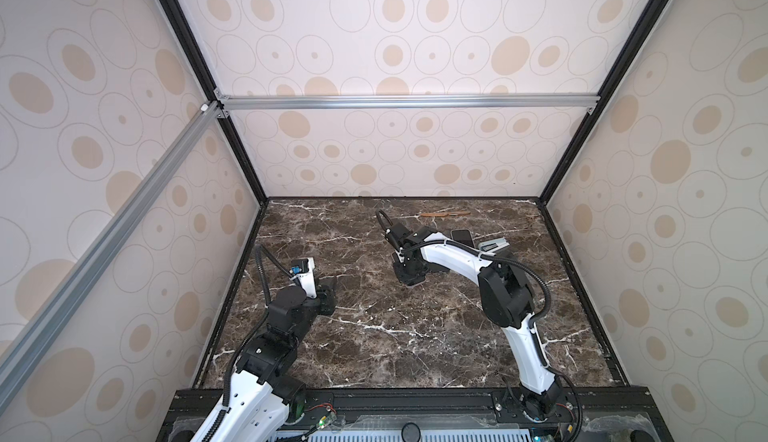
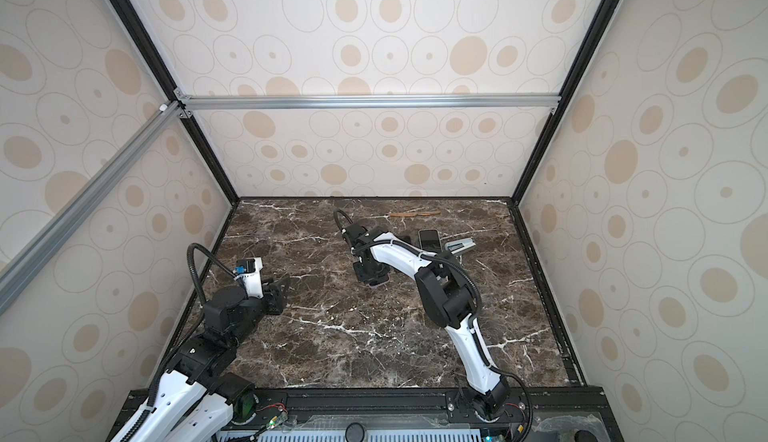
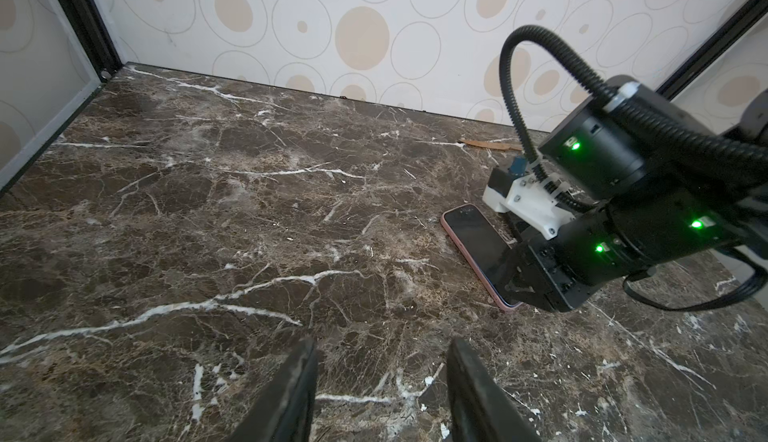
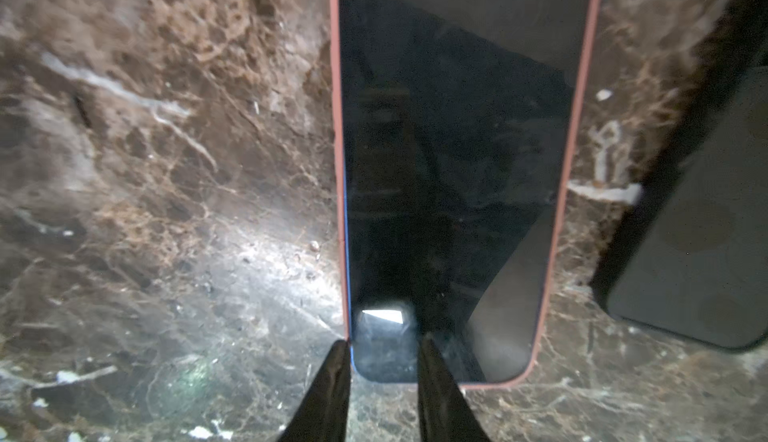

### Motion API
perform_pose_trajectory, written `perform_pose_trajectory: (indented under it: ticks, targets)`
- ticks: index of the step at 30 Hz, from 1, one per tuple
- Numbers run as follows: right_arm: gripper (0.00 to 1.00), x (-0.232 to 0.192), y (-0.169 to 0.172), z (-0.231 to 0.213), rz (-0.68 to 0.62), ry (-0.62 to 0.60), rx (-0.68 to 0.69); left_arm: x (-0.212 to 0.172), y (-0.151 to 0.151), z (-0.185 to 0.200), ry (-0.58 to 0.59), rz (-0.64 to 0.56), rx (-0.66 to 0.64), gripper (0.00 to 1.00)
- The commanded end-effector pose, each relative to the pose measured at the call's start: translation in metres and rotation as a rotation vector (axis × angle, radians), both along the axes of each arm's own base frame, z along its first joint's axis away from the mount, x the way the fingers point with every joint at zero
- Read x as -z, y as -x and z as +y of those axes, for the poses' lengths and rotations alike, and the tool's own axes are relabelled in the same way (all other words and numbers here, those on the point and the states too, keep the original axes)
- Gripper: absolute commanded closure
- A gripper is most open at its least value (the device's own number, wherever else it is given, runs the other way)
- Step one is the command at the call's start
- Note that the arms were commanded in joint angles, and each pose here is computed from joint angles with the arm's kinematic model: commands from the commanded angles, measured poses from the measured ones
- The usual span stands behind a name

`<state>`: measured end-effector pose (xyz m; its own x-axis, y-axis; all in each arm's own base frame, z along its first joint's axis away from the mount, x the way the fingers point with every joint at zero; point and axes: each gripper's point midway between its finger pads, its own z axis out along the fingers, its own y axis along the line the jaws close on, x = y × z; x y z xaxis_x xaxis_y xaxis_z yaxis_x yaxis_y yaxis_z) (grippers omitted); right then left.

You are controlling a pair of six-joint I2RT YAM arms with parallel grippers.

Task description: Put the phone into the phone case

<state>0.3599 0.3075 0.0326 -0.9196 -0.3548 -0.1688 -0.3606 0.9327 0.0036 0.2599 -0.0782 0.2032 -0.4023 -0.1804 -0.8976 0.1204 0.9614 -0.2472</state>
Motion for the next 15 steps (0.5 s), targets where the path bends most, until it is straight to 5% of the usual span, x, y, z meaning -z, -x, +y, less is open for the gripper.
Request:
perform_pose_trajectory:
  ticks: [1, 15]
  targets:
    - [0.73, 0.016, 0.012, -0.006, 0.058, 0.030, 0.005, -0.004, -0.002, 0.001, -0.005, -0.014, -0.009, 0.49]
    - [0.75, 0.072, 0.044, -0.038, 0.226, 0.044, 0.143, -0.001, -0.003, 0.002, -0.013, 0.000, -0.017, 0.50]
